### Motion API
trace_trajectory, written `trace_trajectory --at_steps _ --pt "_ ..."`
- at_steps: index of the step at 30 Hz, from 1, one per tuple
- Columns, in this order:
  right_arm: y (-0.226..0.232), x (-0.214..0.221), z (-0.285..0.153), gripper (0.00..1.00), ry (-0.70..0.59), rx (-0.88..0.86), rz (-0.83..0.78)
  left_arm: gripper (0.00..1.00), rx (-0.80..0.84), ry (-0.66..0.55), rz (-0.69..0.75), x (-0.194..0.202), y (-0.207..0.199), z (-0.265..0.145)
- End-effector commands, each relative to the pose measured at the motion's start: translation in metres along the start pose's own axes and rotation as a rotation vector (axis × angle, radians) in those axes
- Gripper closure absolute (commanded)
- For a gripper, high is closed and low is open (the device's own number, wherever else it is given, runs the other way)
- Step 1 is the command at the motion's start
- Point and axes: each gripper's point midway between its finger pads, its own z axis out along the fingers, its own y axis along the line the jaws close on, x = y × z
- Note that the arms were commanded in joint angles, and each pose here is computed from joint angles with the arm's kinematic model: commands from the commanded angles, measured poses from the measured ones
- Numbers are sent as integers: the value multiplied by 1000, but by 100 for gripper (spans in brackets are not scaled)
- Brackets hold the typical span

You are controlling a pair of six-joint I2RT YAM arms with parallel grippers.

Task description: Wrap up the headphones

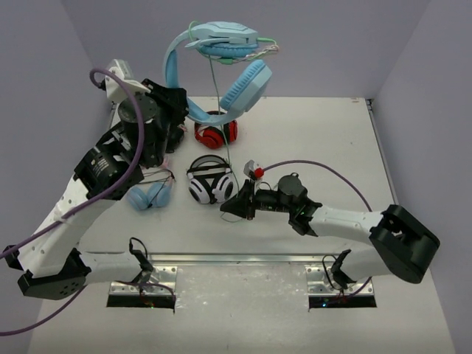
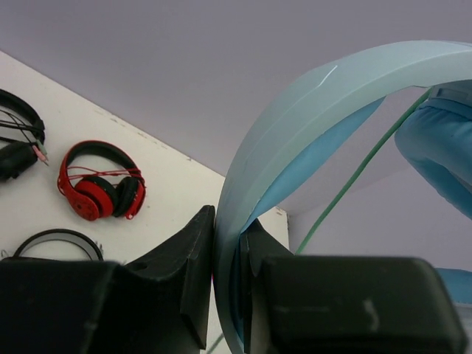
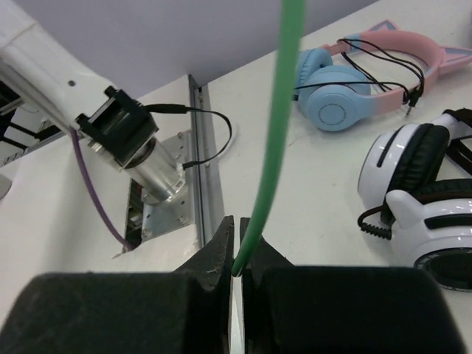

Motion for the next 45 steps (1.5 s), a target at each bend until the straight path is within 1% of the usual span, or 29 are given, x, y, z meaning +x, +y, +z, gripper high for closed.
trace_trajectory --at_steps 1,3,4,6,7,10,11,13,14,17,18,19,20,21,23,24,25,26,27,28,29,30,33,34,37,39,43,44,45 --pt "31 -16 -7 99 -62 -62 -60 100 -29 -160 -88 -42 -10 2" --pt "49 -7 -8 99 -30 -82 -81 99 -67 -176 -53 -34 -2 10" --pt "53 4 -10 99 19 -78 -73 100 -102 -200 -40 -35 4 12" --pt "73 1 -9 99 30 -100 -119 100 -166 -223 -9 -30 14 19" --pt "77 13 -11 99 89 -100 -113 100 -185 -233 2 -28 16 21" --pt "92 9 -11 99 123 -82 -185 100 -244 -262 77 -23 25 30" --pt "92 -3 -14 99 88 -42 -211 100 -272 -269 122 -21 30 32" --pt "93 -3 -22 99 102 -25 -217 100 -318 -299 161 -20 43 38" --pt "100 -10 -23 99 94 -36 -233 100 -350 -312 207 -21 52 41" --pt "110 -29 -31 99 90 -26 -282 100 -422 -330 254 -17 81 55" --pt "109 -29 -36 99 116 -5 -292 100 -415 -305 267 -10 86 62" --pt "112 -44 -36 99 95 3 -324 100 -430 -301 279 -7 95 66" --pt "110 -51 -38 99 93 27 -343 100 -463 -281 329 5 110 72" --pt "105 -66 -40 99 91 79 -381 100 -464 -279 352 10 113 75" --pt "101 -78 -44 99 118 117 -425 100 -485 -217 443 37 131 82" --pt "91 -73 -47 99 180 164 -446 100 -475 -198 465 45 134 85" --pt "93 -100 -48 99 151 185 -506 100 -457 -170 496 56 138 88" --pt "92 -107 -49 99 169 196 -543 100 -419 -89 576 81 148 92" --pt "83 -102 -55 99 234 233 -568 100 -392 -73 586 89 149 94" --pt "74 -123 -55 99 237 296 -622 100 -365 -41 614 97 152 93" --pt "71 -126 -57 99 261 311 -646 99 -292 14 631 113 148 95" --pt "65 -130 -60 99 307 328 -692 100 -254 32 640 127 148 90" --pt "42 -138 -71 99 365 435 -749 100 -140 101 704 151 132 79" --pt "27 -148 -79 99 374 519 -792 100 -90 119 724 160 121 69" --pt "2 -164 -93 99 371 630 -833 100 10 166 734 183 114 47" --pt "-21 -177 -109 99 360 721 -818 100 73 189 724 194 112 36" --pt "-66 -193 -142 98 364 930 -843 100 196 245 702 220 120 5" --pt "-71 -195 -147 98 361 956 -843 100 226 252 693 225 120 0" --pt "-76 -199 -147 93 350 973 -843 100 249 248 675 227 118 -3"
